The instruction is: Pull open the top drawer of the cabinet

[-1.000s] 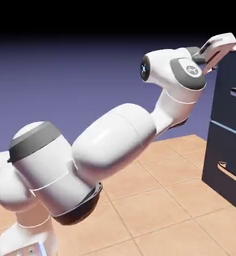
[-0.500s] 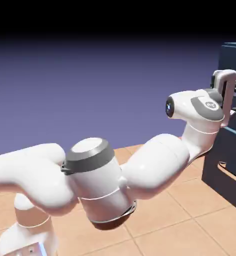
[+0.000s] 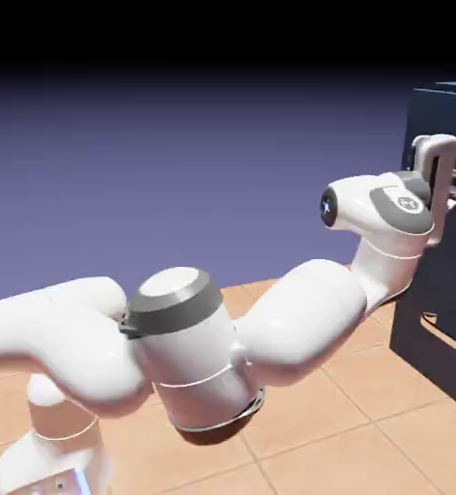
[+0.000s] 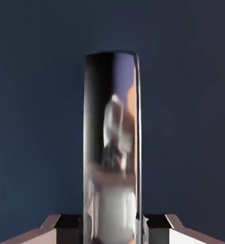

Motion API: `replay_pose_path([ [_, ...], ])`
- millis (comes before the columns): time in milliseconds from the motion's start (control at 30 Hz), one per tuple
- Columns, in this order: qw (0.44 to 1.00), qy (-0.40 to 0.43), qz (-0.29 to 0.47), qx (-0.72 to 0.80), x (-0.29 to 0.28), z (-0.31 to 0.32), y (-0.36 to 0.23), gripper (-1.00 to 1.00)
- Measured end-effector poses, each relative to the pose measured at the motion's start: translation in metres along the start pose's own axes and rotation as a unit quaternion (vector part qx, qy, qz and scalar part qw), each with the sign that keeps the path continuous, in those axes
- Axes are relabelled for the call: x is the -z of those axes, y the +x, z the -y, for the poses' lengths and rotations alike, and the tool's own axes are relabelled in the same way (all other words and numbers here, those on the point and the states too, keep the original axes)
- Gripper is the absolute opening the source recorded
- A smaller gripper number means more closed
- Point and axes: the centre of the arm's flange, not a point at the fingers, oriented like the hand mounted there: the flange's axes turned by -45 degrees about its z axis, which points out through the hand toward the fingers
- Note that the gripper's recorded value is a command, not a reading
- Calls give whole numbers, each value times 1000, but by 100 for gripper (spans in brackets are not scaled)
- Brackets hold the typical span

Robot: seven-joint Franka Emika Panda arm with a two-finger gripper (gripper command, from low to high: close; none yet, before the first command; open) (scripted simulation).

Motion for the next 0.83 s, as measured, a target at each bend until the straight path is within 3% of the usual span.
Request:
replay_pose_path([
  [600,1000,-1,0,-1,199,0,0,-100],
  [633,1000,-1,0,-1,204,0,0,100],
  [833,1000,0,0,0,247,0,1,100],
])
